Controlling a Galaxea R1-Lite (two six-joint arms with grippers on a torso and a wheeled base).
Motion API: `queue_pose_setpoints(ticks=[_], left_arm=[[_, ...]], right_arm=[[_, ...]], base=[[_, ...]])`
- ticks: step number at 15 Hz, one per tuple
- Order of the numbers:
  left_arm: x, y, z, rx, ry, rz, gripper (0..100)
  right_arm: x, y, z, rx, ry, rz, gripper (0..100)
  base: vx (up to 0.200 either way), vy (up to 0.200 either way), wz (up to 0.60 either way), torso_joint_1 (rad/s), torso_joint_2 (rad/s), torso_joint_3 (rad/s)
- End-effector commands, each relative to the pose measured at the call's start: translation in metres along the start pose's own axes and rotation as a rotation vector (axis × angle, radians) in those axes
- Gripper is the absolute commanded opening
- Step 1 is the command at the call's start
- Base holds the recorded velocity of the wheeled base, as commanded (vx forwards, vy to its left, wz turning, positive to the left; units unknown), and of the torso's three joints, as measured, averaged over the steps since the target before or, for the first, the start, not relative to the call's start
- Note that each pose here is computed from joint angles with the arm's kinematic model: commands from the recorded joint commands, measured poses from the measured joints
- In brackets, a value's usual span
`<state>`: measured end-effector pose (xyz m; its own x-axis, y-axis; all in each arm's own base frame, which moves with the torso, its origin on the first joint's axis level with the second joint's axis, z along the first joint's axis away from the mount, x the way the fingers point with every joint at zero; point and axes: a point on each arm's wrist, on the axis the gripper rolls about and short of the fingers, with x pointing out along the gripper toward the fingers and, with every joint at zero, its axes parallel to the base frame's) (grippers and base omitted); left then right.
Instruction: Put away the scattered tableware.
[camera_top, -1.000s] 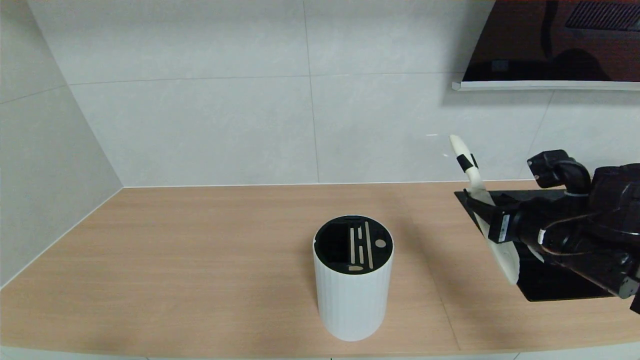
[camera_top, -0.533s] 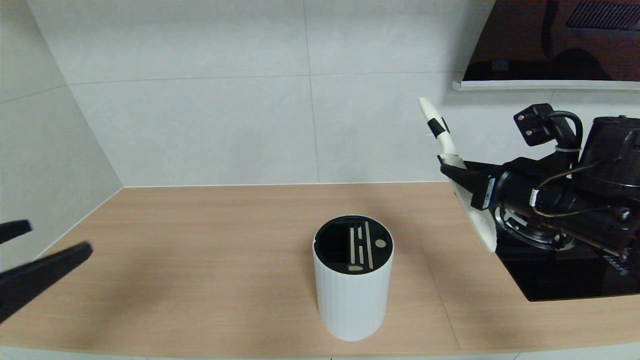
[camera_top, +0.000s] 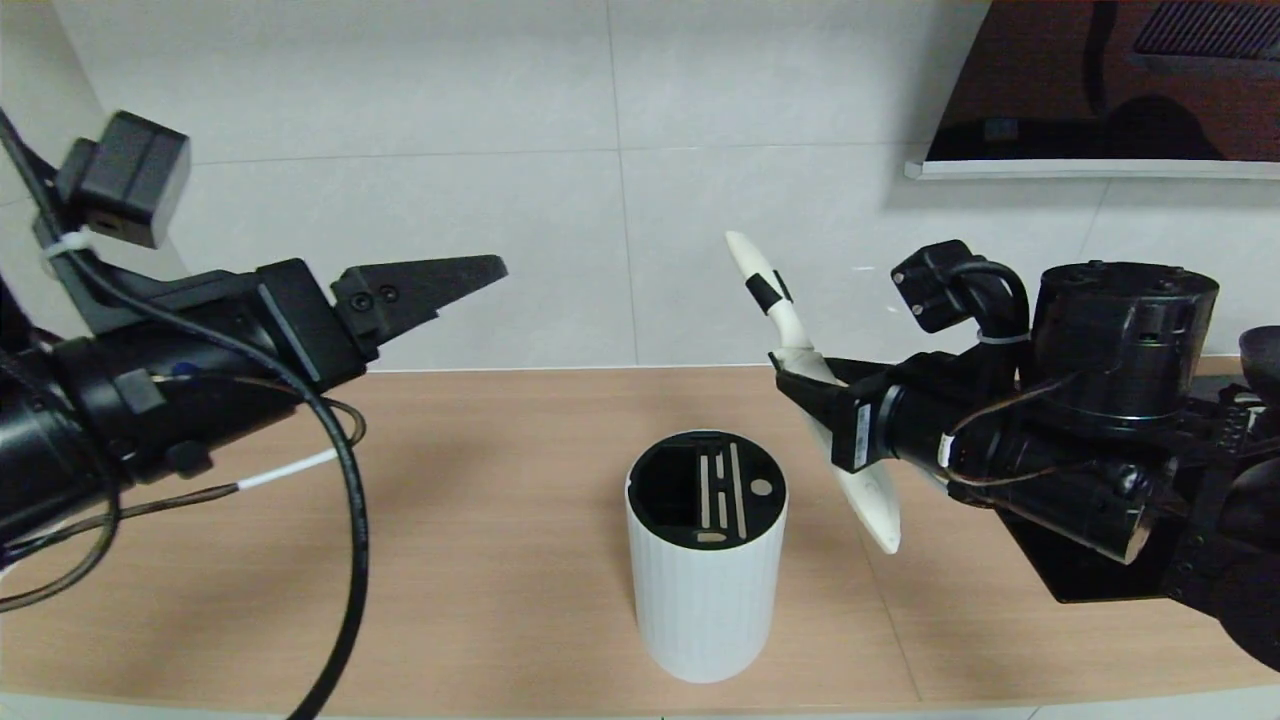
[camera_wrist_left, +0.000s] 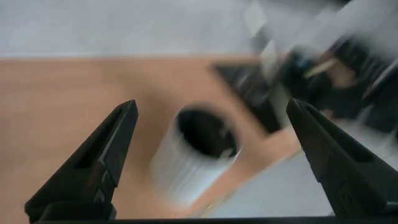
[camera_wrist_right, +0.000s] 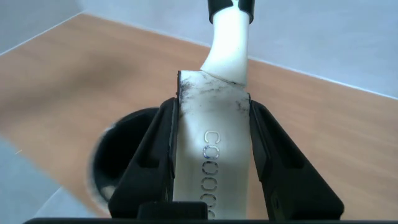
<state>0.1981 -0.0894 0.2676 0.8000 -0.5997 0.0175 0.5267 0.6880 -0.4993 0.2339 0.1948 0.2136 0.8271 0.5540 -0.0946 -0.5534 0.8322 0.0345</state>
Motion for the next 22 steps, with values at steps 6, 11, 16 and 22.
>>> queue_pose_setpoints(ticks=[6,11,16,22], left_arm=[[0.041,-0.022,-0.042,-0.197,0.148,-0.135,100],[0.065,-0.011,-0.062,-0.199,0.147,-0.087,100],[0.084,-0.009,-0.077,-0.19,0.105,-0.062,100],[0.084,-0.011,-0.075,-0.189,0.087,-0.077,100]], right_arm=[[0.003,0.046,-0.016,0.015,0.048,0.097,0],[0.001,0.067,-0.018,0.065,0.017,0.171,0],[0.0,0.076,-0.02,0.072,-0.006,0.203,0],[-0.004,0.084,-0.024,0.075,0.01,0.232,0]], base=[[0.0,0.0,0.0,0.0,0.0,0.0],[0.0,0.0,0.0,0.0,0.0,0.0],[0.0,0.0,0.0,0.0,0.0,0.0],[0.0,0.0,0.0,0.0,0.0,0.0]])
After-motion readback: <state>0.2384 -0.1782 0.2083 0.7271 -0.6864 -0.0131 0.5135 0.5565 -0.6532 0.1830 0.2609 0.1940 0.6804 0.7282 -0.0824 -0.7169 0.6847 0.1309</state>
